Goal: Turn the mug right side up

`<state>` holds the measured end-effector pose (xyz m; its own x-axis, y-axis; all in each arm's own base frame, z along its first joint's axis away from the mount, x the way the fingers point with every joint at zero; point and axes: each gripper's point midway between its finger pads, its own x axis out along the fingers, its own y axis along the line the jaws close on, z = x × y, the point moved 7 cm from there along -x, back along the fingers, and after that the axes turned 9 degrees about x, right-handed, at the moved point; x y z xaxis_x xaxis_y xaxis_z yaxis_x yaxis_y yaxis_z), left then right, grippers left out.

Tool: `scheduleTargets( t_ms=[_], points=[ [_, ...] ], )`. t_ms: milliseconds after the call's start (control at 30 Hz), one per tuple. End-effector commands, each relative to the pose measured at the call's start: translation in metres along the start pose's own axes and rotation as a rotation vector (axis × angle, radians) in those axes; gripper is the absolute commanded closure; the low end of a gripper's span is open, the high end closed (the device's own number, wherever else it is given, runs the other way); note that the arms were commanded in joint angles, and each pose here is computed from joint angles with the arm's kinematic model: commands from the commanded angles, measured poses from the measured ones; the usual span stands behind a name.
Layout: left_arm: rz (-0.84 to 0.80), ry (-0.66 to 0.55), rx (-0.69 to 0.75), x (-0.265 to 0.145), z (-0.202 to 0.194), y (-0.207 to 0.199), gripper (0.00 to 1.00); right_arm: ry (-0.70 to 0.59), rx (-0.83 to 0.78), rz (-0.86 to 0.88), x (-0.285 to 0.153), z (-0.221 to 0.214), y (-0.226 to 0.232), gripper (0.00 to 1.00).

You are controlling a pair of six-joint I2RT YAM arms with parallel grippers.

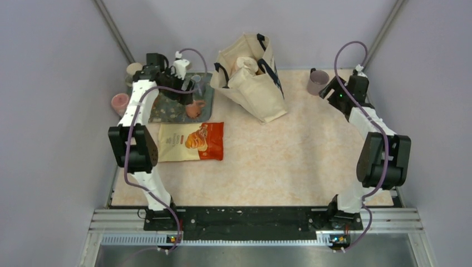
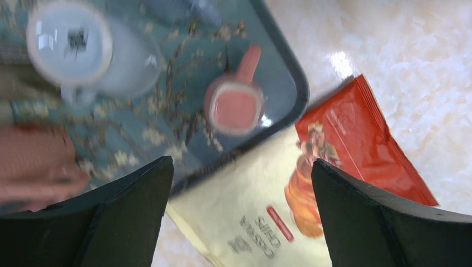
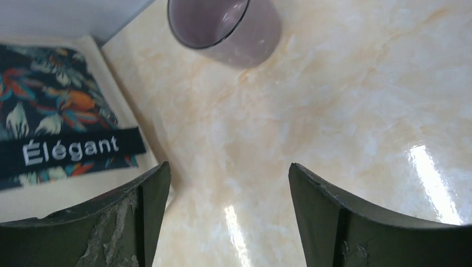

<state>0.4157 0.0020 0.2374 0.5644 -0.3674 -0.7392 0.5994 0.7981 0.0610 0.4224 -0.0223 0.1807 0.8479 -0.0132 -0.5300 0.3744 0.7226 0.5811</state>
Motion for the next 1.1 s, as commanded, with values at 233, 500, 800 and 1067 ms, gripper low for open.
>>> scheduleTargets(
  t_ms=[233,500,800,1067],
  points=[
    [-0.03,0.112,0.222,0.067,0.03,0.016,0.01,0.139,-0.165,0.161,-0.043,-0.025,0.009,0.22],
    [-0.169,0.184,0.18,0.1,-0.001,0.002,0.12,0.149,-0.178,0.168,-0.049,-0.029,0.008,0.21],
    [-0.197,0.248,0.171,0.116,-0.022,-0.007,0.45,0.171,-0.171,0.178,-0.051,-0.033,0.007,0.21],
    [-0.148,0.253,0.115,0.09,-0.015,-0.008,1.0,0.139,-0.25,0.257,-0.073,-0.033,0.035,0.2]
  ],
)
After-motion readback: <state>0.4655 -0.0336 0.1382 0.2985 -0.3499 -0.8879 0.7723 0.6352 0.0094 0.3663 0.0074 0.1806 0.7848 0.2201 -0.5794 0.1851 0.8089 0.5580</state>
